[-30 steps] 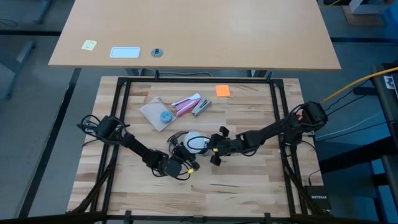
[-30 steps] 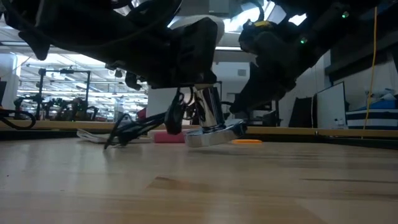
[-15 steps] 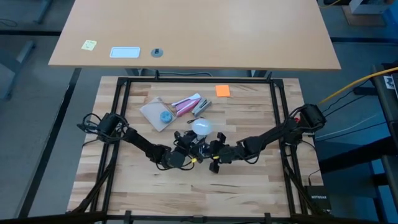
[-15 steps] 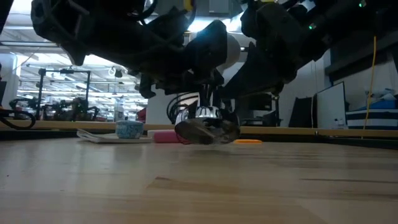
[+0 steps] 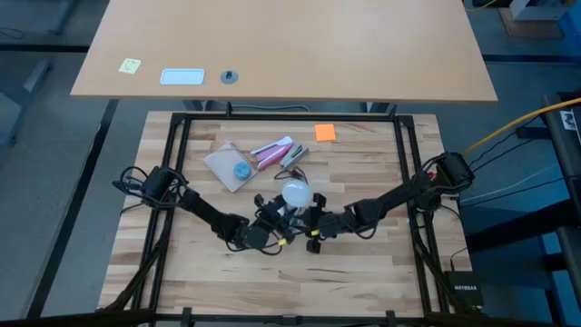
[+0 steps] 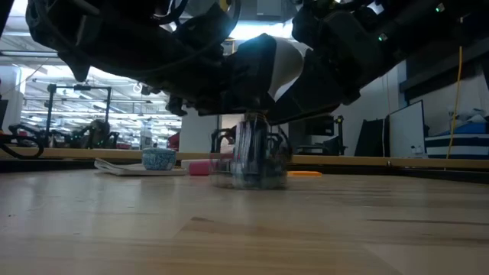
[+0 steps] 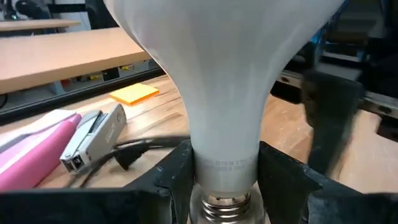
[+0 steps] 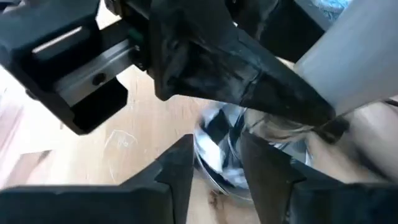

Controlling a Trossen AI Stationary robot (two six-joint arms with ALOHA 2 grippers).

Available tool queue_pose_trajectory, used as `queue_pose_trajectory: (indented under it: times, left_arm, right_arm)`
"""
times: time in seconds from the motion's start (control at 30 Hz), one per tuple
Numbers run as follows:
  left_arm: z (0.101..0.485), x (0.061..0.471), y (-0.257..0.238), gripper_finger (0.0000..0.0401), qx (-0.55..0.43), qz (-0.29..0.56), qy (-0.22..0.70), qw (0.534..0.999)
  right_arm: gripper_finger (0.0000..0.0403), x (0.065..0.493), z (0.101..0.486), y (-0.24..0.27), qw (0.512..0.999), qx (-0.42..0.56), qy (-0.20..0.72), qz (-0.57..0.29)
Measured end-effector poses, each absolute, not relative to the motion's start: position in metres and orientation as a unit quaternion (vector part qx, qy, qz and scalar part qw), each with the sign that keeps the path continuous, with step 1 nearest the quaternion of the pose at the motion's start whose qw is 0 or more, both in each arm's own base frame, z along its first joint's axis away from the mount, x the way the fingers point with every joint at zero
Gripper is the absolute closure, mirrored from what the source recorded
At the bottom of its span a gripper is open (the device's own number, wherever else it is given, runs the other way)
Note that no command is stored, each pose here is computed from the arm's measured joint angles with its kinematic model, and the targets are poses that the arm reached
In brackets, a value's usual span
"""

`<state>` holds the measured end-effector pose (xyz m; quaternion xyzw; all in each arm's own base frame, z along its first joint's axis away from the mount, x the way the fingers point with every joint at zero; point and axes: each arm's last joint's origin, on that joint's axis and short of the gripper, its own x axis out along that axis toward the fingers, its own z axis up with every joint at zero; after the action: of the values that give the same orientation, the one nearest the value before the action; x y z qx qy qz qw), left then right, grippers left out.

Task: Screw lightbulb
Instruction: Remove the white lightbulb from the silver desk lamp

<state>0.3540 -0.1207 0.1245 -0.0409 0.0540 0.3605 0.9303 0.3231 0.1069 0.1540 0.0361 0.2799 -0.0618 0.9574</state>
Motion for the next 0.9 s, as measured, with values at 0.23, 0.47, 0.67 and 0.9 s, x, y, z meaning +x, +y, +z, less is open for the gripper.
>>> queue_pose_trajectory:
  times: [0.23,0.47,0.67,0.9]
  left_arm:
    - [0.122,0.353,-0.122,0.026,-0.026,0.359,0.066,0.931]
    - [0.119,0.35,-0.125,0.026,-0.041,0.358,0.071,0.93]
    - [0.12,0.35,-0.127,0.026,-0.042,0.36,0.065,0.93]
    - [0.134,0.353,-0.127,0.026,-0.04,0.37,0.024,0.928]
  right_arm:
    - [0.0262,0.32,0.159,0.107,0.957,-0.01,0.289,-0.04]
    - [0.0279,0.299,0.174,0.098,0.934,-0.052,0.348,-0.069]
    - [0.0281,0.293,0.174,0.094,0.924,-0.067,0.364,-0.097]
    - [0.0281,0.293,0.174,0.094,0.924,-0.067,0.365,-0.097]
